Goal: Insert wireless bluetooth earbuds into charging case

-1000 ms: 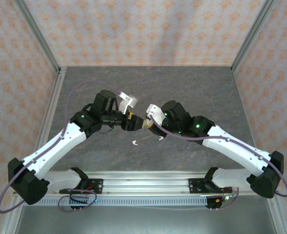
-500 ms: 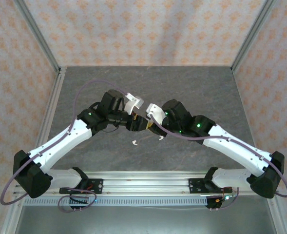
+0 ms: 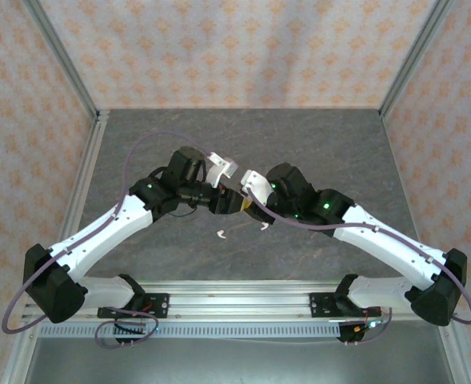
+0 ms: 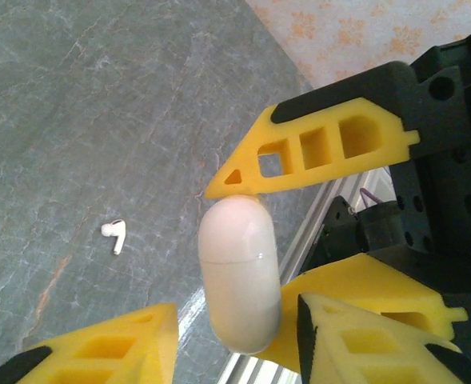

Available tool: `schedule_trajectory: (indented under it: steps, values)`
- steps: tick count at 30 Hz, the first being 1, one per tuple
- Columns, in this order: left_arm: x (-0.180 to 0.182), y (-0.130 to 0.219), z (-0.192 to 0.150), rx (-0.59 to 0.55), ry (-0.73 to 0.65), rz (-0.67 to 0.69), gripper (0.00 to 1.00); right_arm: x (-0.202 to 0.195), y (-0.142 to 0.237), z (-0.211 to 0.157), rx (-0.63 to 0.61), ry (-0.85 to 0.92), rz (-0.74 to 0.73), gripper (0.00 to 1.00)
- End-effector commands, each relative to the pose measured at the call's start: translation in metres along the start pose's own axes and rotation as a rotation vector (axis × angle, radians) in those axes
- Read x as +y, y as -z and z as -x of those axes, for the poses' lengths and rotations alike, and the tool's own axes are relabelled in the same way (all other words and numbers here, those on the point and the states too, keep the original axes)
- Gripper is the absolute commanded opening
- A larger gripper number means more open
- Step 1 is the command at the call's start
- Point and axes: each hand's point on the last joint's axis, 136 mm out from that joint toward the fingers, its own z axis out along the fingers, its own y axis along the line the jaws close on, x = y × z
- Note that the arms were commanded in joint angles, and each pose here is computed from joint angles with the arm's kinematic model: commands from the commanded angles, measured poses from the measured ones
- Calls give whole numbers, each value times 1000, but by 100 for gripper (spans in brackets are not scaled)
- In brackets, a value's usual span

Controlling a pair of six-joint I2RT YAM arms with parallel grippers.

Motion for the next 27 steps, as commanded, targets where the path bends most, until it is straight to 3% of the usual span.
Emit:
schedule_trajectory:
  steps: [1, 10, 14, 18, 22, 27]
  values:
    - [3, -6, 12, -28, -3, 18, 35, 7, 18, 38, -174, 25, 38, 31]
    - [2, -4, 15, -47, -14, 9, 10, 8, 16, 41, -191, 29, 43, 32]
    - [5, 0, 16, -60, -18, 24, 4, 6, 16, 42, -199, 14, 34, 42]
    - [10, 5, 17, -87, -20, 43, 0, 3, 18, 44, -208, 0, 16, 47]
    - [13, 10, 18, -110, -19, 57, 0, -1, 22, 45, -215, -25, -5, 60]
    - [21, 19, 18, -131, -5, 71, 0, -14, 43, 47, -250, -110, -40, 64]
